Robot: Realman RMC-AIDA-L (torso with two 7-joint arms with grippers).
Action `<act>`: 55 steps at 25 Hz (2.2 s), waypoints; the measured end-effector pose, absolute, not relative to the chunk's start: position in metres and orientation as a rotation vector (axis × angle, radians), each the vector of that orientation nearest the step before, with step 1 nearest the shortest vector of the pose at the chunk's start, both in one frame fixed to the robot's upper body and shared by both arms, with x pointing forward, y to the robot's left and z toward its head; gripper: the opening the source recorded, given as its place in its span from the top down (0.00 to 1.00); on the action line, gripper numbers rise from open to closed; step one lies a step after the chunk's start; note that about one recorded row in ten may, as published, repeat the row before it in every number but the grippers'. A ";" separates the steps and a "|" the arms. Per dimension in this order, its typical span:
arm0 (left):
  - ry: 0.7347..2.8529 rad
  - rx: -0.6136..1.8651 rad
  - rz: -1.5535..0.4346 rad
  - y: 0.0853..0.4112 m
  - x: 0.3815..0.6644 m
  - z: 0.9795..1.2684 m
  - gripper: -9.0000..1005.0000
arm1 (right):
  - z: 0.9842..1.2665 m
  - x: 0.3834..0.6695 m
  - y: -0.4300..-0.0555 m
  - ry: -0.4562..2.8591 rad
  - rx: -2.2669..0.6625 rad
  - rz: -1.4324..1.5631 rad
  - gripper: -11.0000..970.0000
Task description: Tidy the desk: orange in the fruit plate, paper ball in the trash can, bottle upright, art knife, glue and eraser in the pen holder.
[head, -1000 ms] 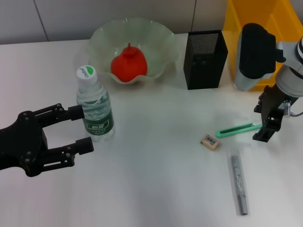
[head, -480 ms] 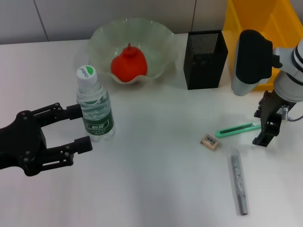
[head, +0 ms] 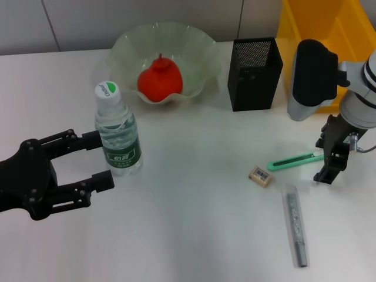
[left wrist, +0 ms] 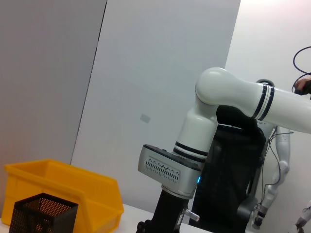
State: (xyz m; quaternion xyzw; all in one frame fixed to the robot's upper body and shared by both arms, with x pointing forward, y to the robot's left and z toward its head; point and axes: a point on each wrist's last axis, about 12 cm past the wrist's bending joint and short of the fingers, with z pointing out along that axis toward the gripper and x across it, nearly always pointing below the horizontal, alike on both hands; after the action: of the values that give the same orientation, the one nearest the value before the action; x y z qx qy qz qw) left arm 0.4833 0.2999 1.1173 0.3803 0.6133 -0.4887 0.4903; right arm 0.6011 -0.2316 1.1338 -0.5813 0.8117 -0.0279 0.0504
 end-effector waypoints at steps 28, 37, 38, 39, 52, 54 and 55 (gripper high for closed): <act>1.495 0.912 -1.191 0.300 0.481 1.115 0.22 | 1.142 0.602 -0.231 2.478 -1.704 -0.091 0.19; 1.495 0.912 -1.190 0.301 0.481 1.115 0.22 | 1.144 0.599 -0.230 2.521 -1.642 -0.063 0.19; 1.495 0.912 -1.190 0.301 0.481 1.115 0.22 | 1.145 0.599 -0.229 2.533 -1.624 -0.049 0.19; 1.495 0.912 -1.189 0.301 0.481 1.115 0.22 | 1.146 0.598 -0.227 2.543 -1.604 -0.031 0.19; 1.481 0.930 -1.173 0.301 0.482 1.116 0.22 | 1.184 0.595 -0.211 2.820 -0.802 0.141 0.19; 1.479 0.933 -1.171 0.302 0.482 1.116 0.22 | 1.190 0.593 -0.215 2.866 -0.644 0.193 0.19; 1.478 0.933 -1.171 0.302 0.481 1.116 0.22 | 1.191 0.592 -0.216 2.883 -0.576 0.238 0.19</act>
State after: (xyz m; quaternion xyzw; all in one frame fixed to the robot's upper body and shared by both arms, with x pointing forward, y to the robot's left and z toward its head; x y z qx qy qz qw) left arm 0.4815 0.3018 1.1164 0.3850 0.6101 -0.4833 0.4960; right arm 0.5919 -0.2158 1.1912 -0.1944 0.9729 0.0802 0.0960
